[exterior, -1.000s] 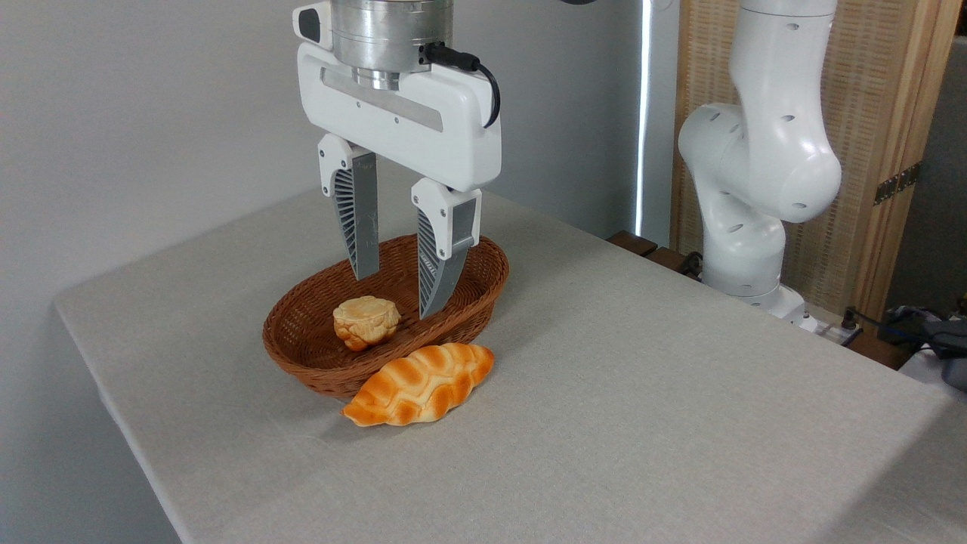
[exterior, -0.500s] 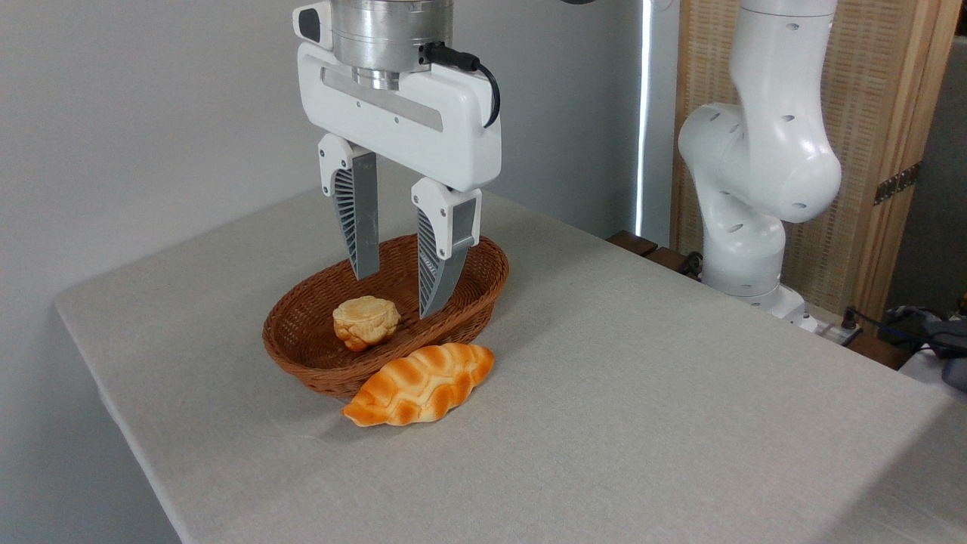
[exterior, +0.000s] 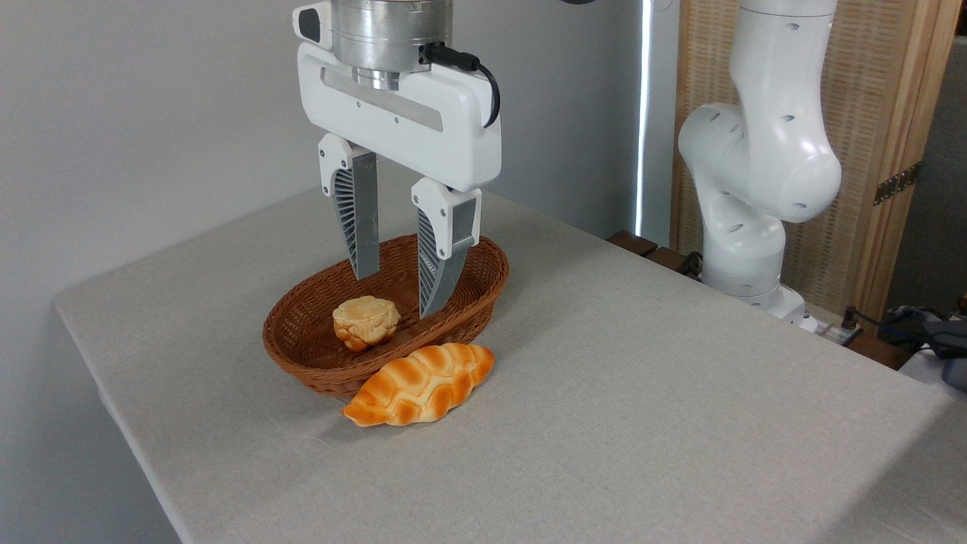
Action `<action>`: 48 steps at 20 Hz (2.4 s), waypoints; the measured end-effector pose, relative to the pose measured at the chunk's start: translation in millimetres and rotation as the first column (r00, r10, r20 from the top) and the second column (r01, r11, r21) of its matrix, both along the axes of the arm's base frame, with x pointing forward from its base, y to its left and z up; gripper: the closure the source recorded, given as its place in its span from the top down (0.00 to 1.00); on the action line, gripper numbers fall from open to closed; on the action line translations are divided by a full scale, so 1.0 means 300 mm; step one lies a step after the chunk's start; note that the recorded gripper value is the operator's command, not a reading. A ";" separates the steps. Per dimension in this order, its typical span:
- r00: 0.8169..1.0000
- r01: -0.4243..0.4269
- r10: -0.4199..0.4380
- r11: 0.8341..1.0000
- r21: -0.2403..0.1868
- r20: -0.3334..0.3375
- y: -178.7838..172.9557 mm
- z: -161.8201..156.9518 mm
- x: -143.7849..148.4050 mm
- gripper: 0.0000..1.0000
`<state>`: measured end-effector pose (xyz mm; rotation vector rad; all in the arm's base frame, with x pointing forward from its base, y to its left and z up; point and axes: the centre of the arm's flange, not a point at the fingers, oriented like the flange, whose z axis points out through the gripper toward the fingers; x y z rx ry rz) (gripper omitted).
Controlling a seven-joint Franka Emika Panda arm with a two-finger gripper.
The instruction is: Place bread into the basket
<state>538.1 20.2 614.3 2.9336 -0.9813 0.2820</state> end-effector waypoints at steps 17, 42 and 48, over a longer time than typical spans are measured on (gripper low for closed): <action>0.959 -0.213 0.214 0.977 0.024 -0.186 -0.053 -0.173 0.031 1.00; 0.923 -0.305 0.315 0.949 0.080 -0.220 -0.263 -0.595 0.257 1.00; 0.934 -0.297 0.301 0.954 0.047 -0.194 -0.320 -0.633 0.285 1.00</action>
